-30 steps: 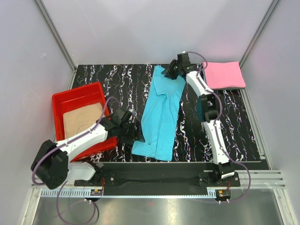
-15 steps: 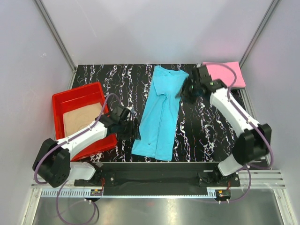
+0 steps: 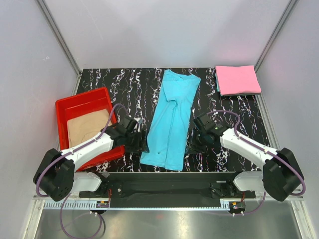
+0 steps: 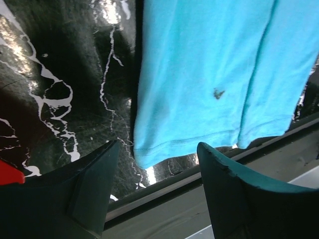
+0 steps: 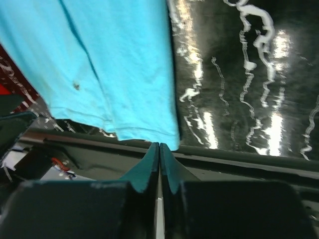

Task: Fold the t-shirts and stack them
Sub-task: Fold the tshirt

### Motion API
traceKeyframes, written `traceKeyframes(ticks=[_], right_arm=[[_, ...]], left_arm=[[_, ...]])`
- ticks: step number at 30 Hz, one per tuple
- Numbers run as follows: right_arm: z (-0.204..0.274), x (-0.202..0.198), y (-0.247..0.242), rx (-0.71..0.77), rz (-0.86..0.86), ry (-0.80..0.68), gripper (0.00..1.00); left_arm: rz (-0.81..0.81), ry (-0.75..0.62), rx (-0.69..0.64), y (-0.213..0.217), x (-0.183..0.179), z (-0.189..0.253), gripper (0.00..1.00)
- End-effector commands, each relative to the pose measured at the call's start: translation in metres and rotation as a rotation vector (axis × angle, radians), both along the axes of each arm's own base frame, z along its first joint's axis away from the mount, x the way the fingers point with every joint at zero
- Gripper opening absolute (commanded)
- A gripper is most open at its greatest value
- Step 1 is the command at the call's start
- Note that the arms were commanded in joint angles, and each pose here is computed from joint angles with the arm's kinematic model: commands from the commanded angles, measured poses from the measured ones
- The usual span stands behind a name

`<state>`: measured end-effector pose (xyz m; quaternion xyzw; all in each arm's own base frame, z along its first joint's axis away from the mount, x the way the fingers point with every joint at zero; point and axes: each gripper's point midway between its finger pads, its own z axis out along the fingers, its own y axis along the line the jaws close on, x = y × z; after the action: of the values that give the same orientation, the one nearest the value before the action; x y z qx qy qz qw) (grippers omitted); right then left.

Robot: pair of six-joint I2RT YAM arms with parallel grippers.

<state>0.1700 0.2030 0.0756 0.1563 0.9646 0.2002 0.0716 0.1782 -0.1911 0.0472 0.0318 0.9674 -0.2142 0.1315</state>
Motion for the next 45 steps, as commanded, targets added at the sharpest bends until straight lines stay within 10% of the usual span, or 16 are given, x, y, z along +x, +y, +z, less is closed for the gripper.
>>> traceKeyframes(ticks=[1, 20, 27, 45], right_arm=[[0.009, 0.009, 0.032, 0.147, 0.054, -0.034, 0.04], [-0.062, -0.005, 0.008, -0.041, 0.132, 0.078, 0.0], [-0.019, 0.001, 0.014, 0.014, 0.05, 0.042, 0.31], [-0.052, -0.047, 0.025, -0.004, 0.004, 0.139, 0.31]], left_arm=[[-0.013, -0.069, -0.109, -0.017, 0.009, 0.022, 0.69], [0.03, -0.022, 0.047, 0.008, 0.006, -0.001, 0.69], [-0.006, -0.01, -0.027, -0.006, 0.004, 0.009, 0.69], [-0.029, -0.024, 0.027, -0.001, 0.004, 0.008, 0.62]])
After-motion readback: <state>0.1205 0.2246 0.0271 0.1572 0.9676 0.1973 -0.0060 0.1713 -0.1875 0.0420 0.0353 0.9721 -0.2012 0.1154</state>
